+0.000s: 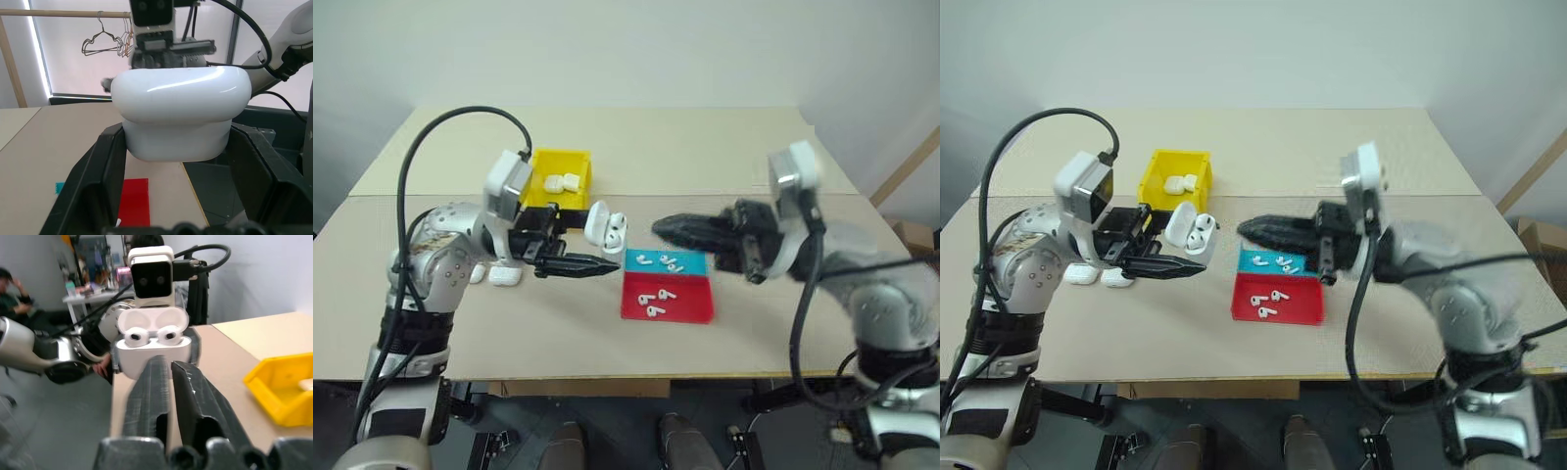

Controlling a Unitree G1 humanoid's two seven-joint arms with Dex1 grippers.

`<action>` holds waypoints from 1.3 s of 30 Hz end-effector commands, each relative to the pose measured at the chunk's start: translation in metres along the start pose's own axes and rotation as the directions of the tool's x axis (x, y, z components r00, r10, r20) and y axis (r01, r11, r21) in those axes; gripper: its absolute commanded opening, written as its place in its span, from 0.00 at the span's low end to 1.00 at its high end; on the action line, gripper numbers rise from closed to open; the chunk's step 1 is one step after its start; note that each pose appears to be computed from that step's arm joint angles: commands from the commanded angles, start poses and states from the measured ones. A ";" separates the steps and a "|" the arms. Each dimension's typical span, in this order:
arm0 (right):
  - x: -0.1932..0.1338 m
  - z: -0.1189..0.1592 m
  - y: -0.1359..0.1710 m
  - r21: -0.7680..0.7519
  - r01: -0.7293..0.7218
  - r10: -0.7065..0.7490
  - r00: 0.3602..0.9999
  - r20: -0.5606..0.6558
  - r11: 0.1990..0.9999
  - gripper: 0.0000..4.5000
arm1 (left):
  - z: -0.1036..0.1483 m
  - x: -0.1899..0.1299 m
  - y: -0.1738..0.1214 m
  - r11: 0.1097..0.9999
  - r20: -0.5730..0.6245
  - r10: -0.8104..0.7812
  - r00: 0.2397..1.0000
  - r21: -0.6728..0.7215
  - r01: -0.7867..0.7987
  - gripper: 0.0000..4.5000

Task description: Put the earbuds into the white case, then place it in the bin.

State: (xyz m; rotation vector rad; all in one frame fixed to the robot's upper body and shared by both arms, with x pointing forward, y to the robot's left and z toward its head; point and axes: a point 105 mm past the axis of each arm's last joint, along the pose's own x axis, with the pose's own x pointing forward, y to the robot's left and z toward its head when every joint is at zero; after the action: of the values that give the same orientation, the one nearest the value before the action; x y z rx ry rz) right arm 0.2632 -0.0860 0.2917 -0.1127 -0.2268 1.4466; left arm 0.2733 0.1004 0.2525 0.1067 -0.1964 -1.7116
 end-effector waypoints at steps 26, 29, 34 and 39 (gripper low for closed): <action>0.070 0.028 -0.021 -0.308 -0.556 0.514 0.831 -0.213 0.772 0.00 | 0.008 0.001 -0.002 0.997 -0.002 -0.048 0.999 0.057 0.048 0.62; 0.066 0.033 -0.018 -0.293 -0.559 0.530 0.829 -0.180 0.775 0.00 | 0.008 0.001 -0.002 0.997 -0.003 -0.049 0.999 0.058 0.049 0.62; 0.066 0.031 -0.024 -0.307 -0.529 0.490 0.849 -0.199 0.791 0.00 | 0.009 0.002 -0.001 0.997 -0.005 -0.054 0.999 0.058 0.054 0.62; 0.079 0.042 -0.029 -0.355 -0.510 0.463 0.860 -0.213 0.783 0.00 | 0.008 0.005 -0.003 0.996 -0.011 -0.068 0.998 0.056 0.068 0.62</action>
State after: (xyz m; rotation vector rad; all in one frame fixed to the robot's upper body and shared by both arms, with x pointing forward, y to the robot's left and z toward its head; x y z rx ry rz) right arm 0.2997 -0.0156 0.3284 -0.5648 -0.3408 1.8765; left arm 0.2731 0.0981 0.2498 0.1160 -0.1990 -1.7549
